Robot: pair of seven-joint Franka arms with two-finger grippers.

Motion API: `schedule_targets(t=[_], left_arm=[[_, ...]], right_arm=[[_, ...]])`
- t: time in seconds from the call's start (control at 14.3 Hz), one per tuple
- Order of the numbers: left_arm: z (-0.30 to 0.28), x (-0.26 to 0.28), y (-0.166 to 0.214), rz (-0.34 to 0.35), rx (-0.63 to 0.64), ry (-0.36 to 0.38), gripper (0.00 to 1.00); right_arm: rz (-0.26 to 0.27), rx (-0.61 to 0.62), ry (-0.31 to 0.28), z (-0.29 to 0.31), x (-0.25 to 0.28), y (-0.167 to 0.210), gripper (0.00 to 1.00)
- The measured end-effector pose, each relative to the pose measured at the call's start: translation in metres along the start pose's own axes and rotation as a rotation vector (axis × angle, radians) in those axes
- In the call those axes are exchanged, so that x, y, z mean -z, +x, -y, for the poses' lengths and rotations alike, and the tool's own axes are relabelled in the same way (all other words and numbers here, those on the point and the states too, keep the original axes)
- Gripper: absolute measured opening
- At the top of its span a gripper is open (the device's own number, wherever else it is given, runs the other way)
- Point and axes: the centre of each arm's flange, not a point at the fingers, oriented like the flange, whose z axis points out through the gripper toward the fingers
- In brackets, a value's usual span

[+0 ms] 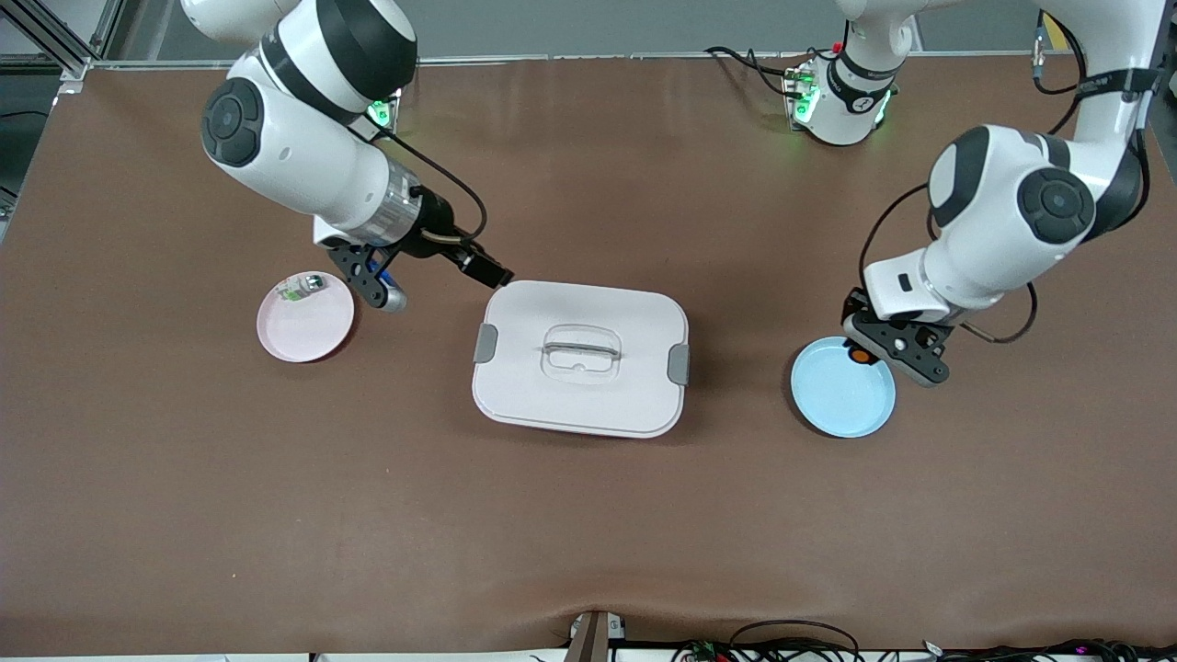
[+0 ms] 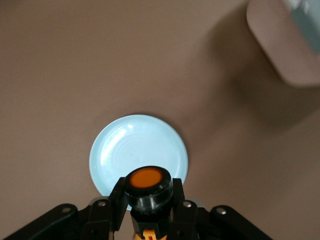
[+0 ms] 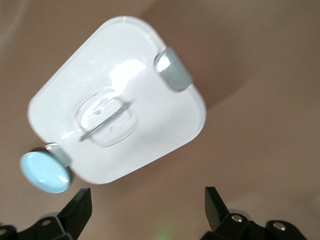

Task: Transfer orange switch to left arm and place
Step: 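Lower the switch onto the blue plate while the right gripper withdraws, then open the left gripper to release the switch on the blue plate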

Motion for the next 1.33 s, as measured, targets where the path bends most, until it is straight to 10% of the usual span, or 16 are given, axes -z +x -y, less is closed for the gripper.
schedule_targets(t=[0.56, 1.33], left_arm=[[0.014, -0.087, -0.006, 0.162, -0.384, 0.034, 0.40], [-0.002, -0.180, -0.011, 0.185, -0.589, 0.063, 0.40]], right_arm=[[-0.242, 0.400, -0.255, -0.067, 0.016, 0.033, 1.00], [-0.230, 0.602, -0.286, -0.156, 0.093, 0.145, 1.00]])
